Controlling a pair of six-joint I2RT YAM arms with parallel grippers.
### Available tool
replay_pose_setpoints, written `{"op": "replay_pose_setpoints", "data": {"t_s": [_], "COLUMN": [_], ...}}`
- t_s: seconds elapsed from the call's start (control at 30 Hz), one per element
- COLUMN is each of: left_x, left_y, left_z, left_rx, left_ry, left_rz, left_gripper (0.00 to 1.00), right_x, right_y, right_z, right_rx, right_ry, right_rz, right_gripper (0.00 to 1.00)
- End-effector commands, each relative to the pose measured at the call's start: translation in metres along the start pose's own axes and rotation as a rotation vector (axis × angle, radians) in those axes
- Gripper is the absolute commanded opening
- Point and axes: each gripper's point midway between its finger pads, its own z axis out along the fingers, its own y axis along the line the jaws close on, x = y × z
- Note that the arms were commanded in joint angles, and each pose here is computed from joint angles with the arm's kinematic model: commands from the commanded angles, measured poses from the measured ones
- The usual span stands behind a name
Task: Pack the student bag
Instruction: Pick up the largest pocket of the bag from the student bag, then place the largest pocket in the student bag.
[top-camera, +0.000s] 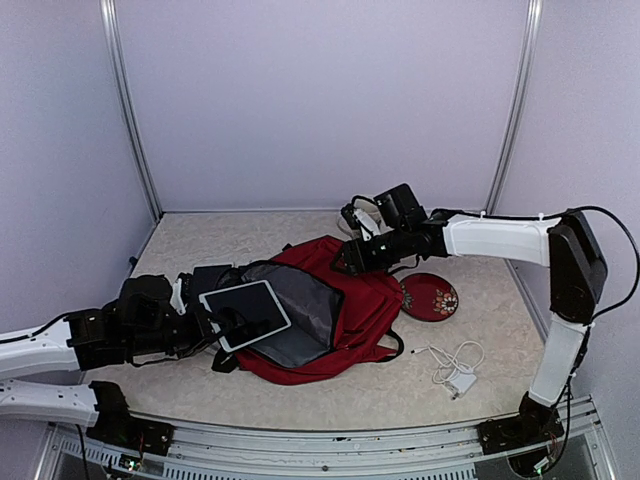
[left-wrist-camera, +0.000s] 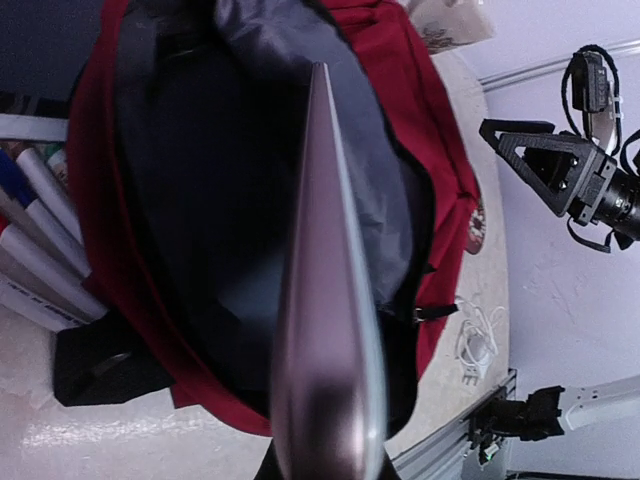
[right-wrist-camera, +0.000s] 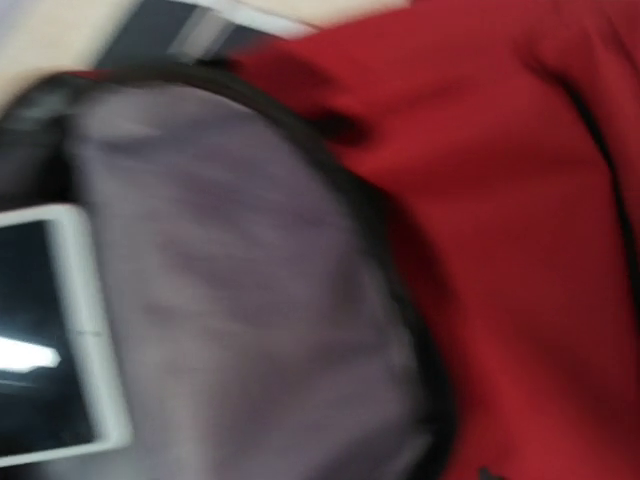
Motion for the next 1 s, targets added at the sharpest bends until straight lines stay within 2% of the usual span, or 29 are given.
{"op": "replay_pose_setpoints", "data": {"t_s": [0.0,0.13,0.23,0.37,0.4,0.43,0.53,0.6,0.7,0.8,0.97], "left_x": [-0.024,-0.027,-0.025,-0.022,-0.021,-0.021,-0.02,-0.018,-0.019,-0.023,-0.034], "left_y": [-0.021,-0.01,-0.004,0.002,0.003,0.003,0.003,0.003,0.001,-0.004,-0.011], "left_z": [0.001,0.008,0.012,0.011,0.01,0.009,0.006,0.005,0.004,0.004,0.009], "left_rx": [0.046,0.028,0.024,0.009,0.01,0.014,0.027,0.035,0.051,0.079,0.105], "left_ry": [-0.061,-0.043,-0.023,-0.012,-0.012,-0.014,-0.012,-0.007,-0.012,-0.031,-0.069], "left_rz": [-0.088,-0.122,-0.155,-0.188,-0.197,-0.204,-0.225,-0.234,-0.237,-0.23,-0.203], "left_gripper": [0.0,0.0,0.0,0.0,0.0,0.0,0.0,0.0,0.0,0.0,0.0], "right_x": [0.014,0.043,0.064,0.081,0.081,0.081,0.065,0.044,0.011,-0.015,-0.029], "right_y": [-0.033,-0.047,-0.032,-0.003,0.003,0.007,0.015,0.023,0.049,0.095,0.165], "right_z": [0.033,0.061,0.077,0.085,0.085,0.084,0.076,0.065,0.043,0.017,-0.012], "right_rx": [0.199,0.226,0.156,0.031,0.0,-0.025,-0.034,-0.037,-0.092,-0.176,-0.323], "right_ry": [0.072,0.178,0.25,0.301,0.302,0.299,0.26,0.213,0.126,0.025,-0.07], "right_rz": [0.029,0.05,0.042,0.04,0.046,0.054,0.04,0.009,-0.058,-0.168,-0.273], "right_gripper": [0.65,0.72,0.74,0.71,0.67,0.58,0.17,0.0,0.0,0.0,0.0]}}
